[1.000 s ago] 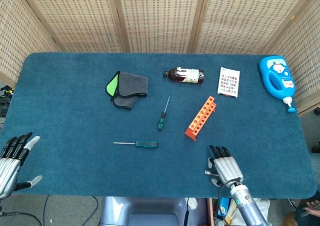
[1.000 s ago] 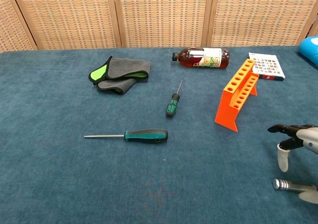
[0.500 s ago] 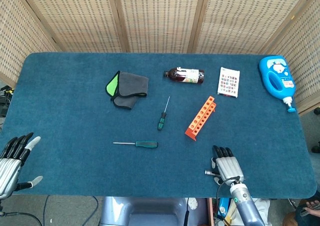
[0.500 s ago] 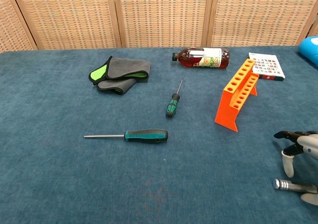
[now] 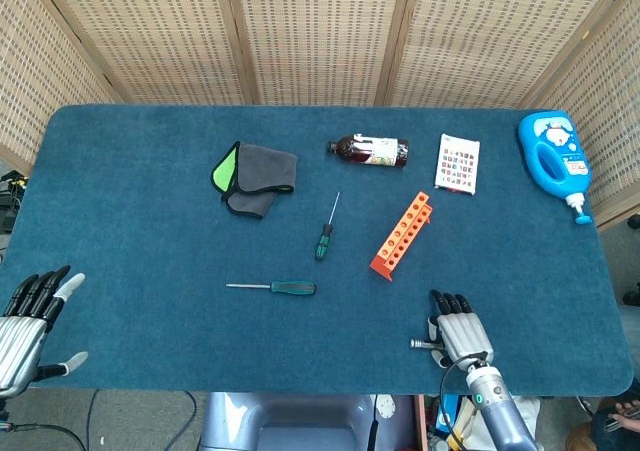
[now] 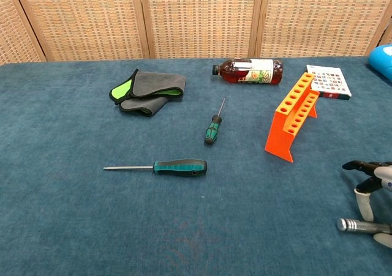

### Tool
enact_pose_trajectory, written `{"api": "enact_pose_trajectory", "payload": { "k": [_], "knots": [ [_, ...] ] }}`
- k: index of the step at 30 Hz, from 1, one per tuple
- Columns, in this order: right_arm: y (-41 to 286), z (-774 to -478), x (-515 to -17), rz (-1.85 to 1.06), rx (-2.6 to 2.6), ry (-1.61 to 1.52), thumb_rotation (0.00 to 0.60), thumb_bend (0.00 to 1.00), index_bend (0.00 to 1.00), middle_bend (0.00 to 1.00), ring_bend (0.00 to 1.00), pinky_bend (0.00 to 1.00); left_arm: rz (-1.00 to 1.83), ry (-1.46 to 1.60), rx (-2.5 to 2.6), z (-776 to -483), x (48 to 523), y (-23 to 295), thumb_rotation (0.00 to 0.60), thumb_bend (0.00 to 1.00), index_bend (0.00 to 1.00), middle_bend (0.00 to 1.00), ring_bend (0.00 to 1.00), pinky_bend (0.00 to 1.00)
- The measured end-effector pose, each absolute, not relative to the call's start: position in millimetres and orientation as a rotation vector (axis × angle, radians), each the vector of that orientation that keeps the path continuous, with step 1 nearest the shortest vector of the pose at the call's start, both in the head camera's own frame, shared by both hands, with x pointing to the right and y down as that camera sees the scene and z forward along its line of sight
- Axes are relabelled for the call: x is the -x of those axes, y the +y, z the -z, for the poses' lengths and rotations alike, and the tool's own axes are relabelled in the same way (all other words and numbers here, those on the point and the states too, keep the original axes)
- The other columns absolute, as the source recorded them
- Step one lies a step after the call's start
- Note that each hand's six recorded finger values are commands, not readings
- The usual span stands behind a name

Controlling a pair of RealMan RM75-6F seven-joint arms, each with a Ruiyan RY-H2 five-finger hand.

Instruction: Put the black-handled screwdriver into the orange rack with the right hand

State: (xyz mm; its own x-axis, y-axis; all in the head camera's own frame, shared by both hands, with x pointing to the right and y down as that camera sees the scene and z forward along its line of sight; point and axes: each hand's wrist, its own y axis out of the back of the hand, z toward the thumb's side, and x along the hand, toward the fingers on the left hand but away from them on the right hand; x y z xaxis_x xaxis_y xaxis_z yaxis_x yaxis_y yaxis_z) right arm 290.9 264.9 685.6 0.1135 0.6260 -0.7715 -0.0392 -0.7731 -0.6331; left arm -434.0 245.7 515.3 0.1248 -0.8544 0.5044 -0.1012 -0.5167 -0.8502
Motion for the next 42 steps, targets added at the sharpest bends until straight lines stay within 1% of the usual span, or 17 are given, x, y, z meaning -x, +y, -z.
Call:
{"api": "enact_pose_trajectory", "payload": {
  "k": [6, 11, 15, 23, 28, 32, 34, 42],
  "knots": [
    [258, -676, -285, -1.621, 1.936, -0.644, 0.600, 0.34, 0.62, 0.00, 0.00, 0.00, 1.453, 0.933, 1.745, -515, 435, 245, 0.600, 0.00, 0.00, 0.00, 0.00, 0.00],
    [245, -656, -279, -1.505, 2.011, -0.763, 0.600, 0.35, 0.63, 0.00, 0.00, 0.00, 1.462, 0.935, 1.749, -517, 435, 243, 0.600, 0.00, 0.00, 0.00, 0.00, 0.00],
    [228, -635, -272, -1.382, 2.093, -0.913, 0.600, 0.36, 0.63, 0.00, 0.00, 0.00, 1.471, 0.937, 1.749, -519, 436, 240, 0.600, 0.00, 0.00, 0.00, 0.00, 0.00],
    [172, -590, -264, -1.084, 2.290, -1.273, 0.600, 0.36, 0.63, 0.00, 0.00, 0.00, 1.467, 0.928, 1.758, -521, 430, 237, 0.600, 0.00, 0.00, 0.00, 0.00, 0.00],
    [129, -576, -256, -0.926, 2.403, -1.483, 0.600, 0.36, 0.63, 0.00, 0.00, 0.00, 1.458, 0.935, 1.764, -523, 424, 231, 0.600, 0.00, 0.00, 0.00, 0.00, 0.00],
    [98, -574, -247, -0.828, 2.498, -1.632, 0.600, 0.36, 0.63, 0.00, 0.00, 0.00, 1.459, 0.940, 1.761, -524, 422, 228, 0.600, 0.00, 0.00, 0.00, 0.00, 0.00],
    [86, -578, -240, -0.804, 2.539, -1.663, 0.600, 0.36, 0.63, 0.00, 0.00, 0.00, 1.457, 0.945, 1.757, -524, 422, 227, 0.600, 0.00, 0.00, 0.00, 0.00, 0.00],
    [67, -609, -218, -0.787, 2.629, -1.690, 0.600, 0.36, 0.63, 0.00, 0.00, 0.00, 1.433, 0.973, 1.723, -517, 423, 227, 0.600, 0.00, 0.00, 0.00, 0.00, 0.00]
  ]
}}
